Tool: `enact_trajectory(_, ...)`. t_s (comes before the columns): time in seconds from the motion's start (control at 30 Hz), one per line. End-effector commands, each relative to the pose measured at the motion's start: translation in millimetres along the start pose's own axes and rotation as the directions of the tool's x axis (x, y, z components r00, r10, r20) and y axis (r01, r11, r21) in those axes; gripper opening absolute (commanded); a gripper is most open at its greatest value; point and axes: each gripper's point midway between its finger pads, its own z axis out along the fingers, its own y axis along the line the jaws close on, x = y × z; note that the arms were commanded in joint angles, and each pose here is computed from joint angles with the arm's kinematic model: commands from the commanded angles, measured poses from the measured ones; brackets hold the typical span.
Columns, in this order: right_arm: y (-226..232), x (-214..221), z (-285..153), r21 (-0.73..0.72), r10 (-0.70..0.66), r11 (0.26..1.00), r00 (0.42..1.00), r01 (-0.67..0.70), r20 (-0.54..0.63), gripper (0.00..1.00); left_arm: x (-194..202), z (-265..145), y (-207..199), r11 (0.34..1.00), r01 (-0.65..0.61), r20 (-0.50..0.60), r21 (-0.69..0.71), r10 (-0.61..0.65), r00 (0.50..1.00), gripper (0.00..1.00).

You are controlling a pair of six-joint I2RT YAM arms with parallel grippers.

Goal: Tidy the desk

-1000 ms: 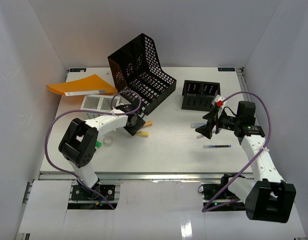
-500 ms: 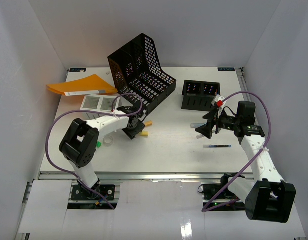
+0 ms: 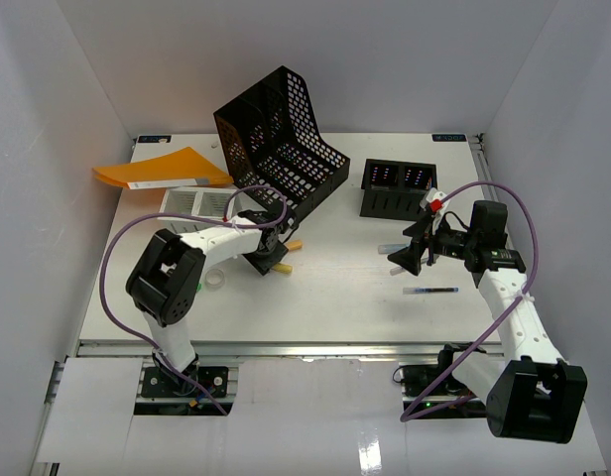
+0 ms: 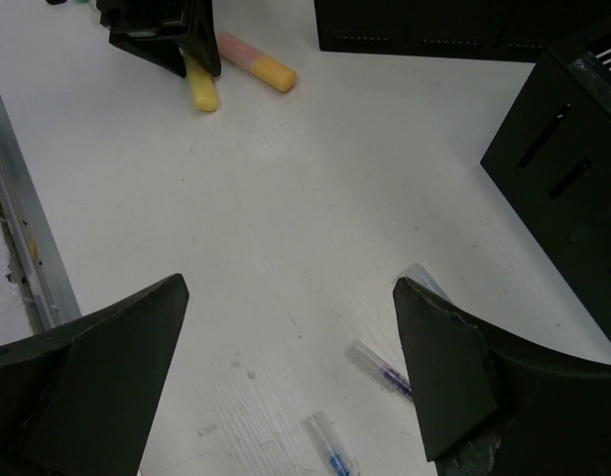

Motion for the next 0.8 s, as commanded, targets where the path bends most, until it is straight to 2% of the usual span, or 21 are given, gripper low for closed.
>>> enact_trajectory(0.0, 1.4, -5.6, -1.0, -0.001, -0.033, 0.999, 0.999, 0.033, 0.019, 0.91, 5.0, -1.4, 17.5, 0.998, -0.056, 0.016, -0.041, 0.057, 0.998, 0.52)
enact_trajectory(0.3, 0.8, -4.6, -0.4, -0.001, -0.029, 1.0, 0.999, 0.029, 0.017, 0.91, -1.4, -23.7, 18.7, 0.977, -0.201, 0.165, -0.073, 0.21, 0.964, 0.38)
enact_trajectory(0.47, 1.4, -4.8, -0.5, -0.003, -0.029, 1.0, 0.999, 0.029, 0.018, 0.91, 6.0, -32.3, 24.1, 0.958, -0.275, 0.198, -0.081, 0.286, 0.938, 0.22)
enact_trajectory(0.67, 1.8, -3.9, -0.3, -0.004, -0.027, 1.0, 0.999, 0.027, 0.016, 0.91, 5.0, -55.5, 19.1, 0.916, -0.398, 0.275, -0.053, 0.397, 0.876, 0.02)
enact_trajectory(0.77, 1.9, -4.1, -0.5, -0.004, -0.027, 1.0, 0.999, 0.027, 0.018, 0.91, -1.7, -66.6, 17.3, 0.881, -0.472, 0.304, -0.026, 0.457, 0.836, 0.0)
